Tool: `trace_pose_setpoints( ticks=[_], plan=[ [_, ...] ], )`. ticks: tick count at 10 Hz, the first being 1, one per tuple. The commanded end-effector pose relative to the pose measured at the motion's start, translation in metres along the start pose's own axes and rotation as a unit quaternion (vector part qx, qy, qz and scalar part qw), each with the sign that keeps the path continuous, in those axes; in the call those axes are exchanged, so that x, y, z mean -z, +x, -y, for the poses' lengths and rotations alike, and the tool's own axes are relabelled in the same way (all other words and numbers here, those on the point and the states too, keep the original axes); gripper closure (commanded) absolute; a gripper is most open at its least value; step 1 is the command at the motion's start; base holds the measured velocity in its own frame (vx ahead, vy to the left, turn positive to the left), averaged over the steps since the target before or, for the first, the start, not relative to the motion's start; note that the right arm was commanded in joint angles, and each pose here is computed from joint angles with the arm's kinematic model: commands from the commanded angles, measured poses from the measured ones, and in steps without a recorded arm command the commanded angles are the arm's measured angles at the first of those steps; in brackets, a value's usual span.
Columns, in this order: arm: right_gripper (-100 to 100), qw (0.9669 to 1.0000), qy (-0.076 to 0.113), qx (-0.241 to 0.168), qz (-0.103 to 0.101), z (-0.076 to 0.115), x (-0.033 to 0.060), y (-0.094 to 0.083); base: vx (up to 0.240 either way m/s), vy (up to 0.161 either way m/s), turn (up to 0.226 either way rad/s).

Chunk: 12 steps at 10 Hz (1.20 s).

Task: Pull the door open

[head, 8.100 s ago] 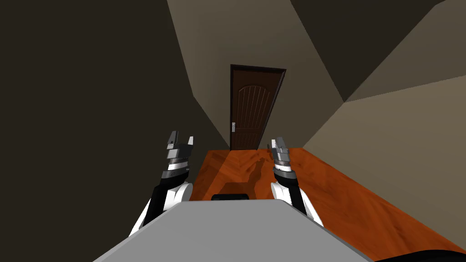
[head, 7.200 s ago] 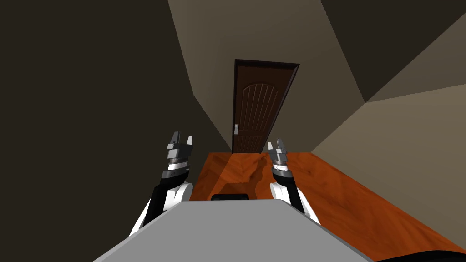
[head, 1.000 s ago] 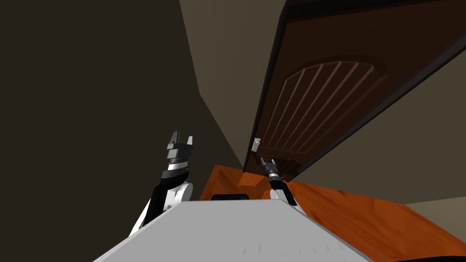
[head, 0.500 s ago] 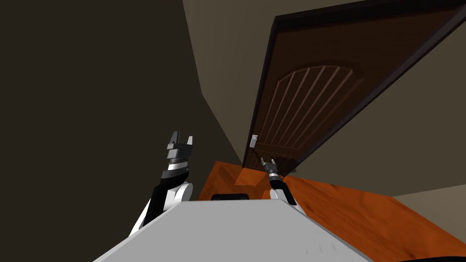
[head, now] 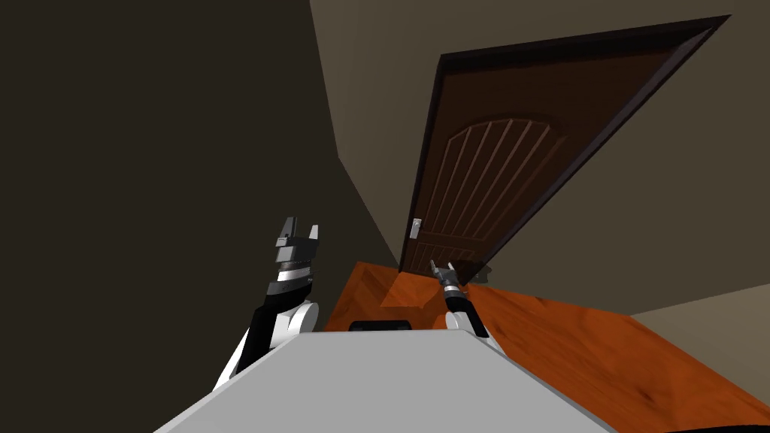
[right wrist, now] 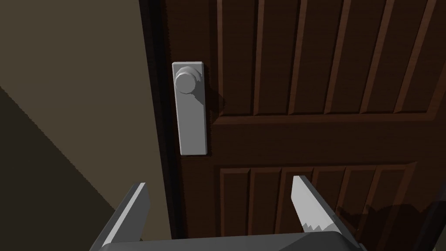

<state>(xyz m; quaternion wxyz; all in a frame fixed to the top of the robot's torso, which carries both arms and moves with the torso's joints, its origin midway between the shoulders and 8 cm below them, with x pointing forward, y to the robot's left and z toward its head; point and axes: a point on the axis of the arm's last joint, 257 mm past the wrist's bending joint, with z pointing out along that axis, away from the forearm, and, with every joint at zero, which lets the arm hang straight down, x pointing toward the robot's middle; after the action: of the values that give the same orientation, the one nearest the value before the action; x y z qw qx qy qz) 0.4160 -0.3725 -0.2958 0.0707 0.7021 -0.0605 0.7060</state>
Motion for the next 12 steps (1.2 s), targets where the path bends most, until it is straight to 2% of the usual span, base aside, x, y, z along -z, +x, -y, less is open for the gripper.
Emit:
trace_pose_setpoints(
  ticks=[1,12],
  plan=[
    [-100,1.0000,0.000,0.000,0.000,0.000,-0.0011,-0.001,-0.217,-0.026,0.010],
    [-100,1.0000,0.005,-0.003,0.001,0.004,-0.0138,-0.007,-0.210,-0.018,0.005]
  ],
)
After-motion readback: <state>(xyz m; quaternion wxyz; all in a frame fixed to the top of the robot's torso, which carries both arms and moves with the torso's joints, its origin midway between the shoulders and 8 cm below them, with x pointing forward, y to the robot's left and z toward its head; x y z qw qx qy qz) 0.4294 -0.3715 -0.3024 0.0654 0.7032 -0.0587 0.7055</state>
